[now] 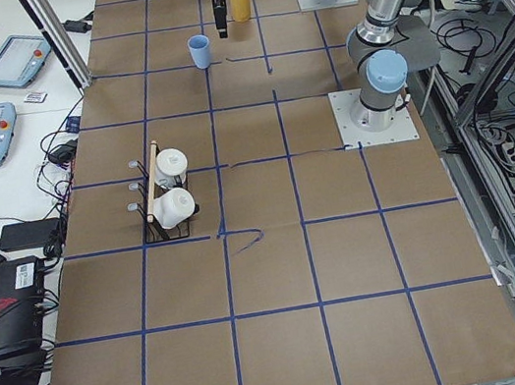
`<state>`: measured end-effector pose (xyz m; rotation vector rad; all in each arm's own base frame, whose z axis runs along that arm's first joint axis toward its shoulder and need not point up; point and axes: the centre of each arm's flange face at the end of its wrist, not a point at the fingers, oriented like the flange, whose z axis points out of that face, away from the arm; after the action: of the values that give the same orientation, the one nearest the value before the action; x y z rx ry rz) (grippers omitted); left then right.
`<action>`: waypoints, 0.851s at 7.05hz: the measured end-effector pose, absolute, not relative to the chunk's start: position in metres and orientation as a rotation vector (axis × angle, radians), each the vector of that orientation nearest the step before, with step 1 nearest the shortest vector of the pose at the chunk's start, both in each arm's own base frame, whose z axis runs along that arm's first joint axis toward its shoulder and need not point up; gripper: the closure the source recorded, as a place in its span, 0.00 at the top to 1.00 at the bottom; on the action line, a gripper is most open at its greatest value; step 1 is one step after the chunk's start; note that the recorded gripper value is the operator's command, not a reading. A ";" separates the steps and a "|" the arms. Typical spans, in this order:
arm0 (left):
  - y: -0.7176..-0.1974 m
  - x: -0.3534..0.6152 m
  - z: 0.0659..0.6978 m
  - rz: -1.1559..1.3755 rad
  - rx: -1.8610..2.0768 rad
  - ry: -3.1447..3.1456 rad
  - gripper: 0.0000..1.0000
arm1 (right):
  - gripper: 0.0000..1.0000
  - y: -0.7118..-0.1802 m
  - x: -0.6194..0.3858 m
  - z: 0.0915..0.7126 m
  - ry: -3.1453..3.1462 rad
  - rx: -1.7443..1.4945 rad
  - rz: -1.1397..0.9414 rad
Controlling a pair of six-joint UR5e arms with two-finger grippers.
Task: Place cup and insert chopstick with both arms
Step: 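Lift the pink straw with the right gripper over the light blue cup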
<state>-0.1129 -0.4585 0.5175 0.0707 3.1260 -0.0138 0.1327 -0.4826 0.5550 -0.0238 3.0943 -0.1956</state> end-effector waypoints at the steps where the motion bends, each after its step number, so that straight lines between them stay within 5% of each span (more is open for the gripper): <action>1: -0.459 -0.113 0.518 -0.015 0.071 3.126 1.00 | 0.00 -0.485 0.162 0.555 3.067 -0.021 -0.257; 6: -0.458 -0.113 0.518 -0.014 0.071 3.127 1.00 | 0.00 -0.508 0.316 0.489 2.992 -0.033 -0.408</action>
<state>-0.1131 -0.4585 0.5178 0.0708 3.1274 -0.0138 0.3162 -0.5076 0.4893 -0.0335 2.9925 -0.4083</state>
